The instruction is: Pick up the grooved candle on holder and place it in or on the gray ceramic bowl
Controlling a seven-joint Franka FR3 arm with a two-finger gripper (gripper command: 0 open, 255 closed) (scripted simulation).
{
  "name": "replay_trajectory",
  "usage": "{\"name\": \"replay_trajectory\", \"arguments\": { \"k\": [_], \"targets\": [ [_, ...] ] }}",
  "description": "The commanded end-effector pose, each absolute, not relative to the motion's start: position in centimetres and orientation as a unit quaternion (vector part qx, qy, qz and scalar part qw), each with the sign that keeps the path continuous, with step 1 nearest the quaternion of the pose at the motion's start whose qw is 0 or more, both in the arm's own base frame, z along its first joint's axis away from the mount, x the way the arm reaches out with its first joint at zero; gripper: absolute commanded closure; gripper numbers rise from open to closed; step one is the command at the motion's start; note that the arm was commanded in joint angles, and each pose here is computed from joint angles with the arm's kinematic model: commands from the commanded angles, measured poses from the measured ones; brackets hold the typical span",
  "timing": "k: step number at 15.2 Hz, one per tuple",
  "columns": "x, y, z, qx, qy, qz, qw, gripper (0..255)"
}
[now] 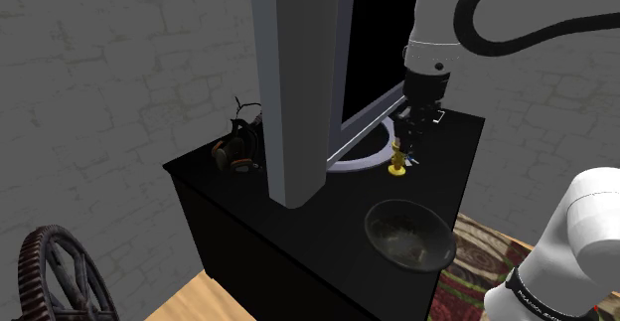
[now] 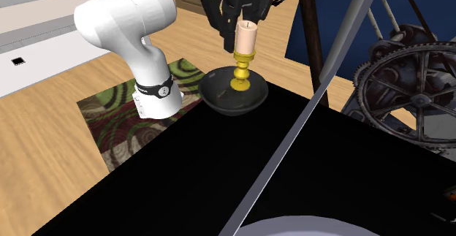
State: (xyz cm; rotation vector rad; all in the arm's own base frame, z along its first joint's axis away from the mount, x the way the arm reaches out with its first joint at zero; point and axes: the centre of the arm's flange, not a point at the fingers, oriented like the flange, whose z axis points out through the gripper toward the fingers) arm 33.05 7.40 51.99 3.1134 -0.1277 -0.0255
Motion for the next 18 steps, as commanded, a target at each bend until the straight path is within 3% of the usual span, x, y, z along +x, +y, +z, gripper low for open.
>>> {"name": "replay_trajectory", "arguments": {
  "k": [1, 7, 18],
  "targets": [
    [30.9, 9.0, 52.3, 0.999, -0.041, -0.008, 0.013, 255],
    [24.4, 13.4, 53.6, 0.999, -0.041, -0.008, 0.013, 255],
    [24.4, 13.4, 47.7, 0.999, -0.041, -0.008, 0.013, 255]
  ]
}}
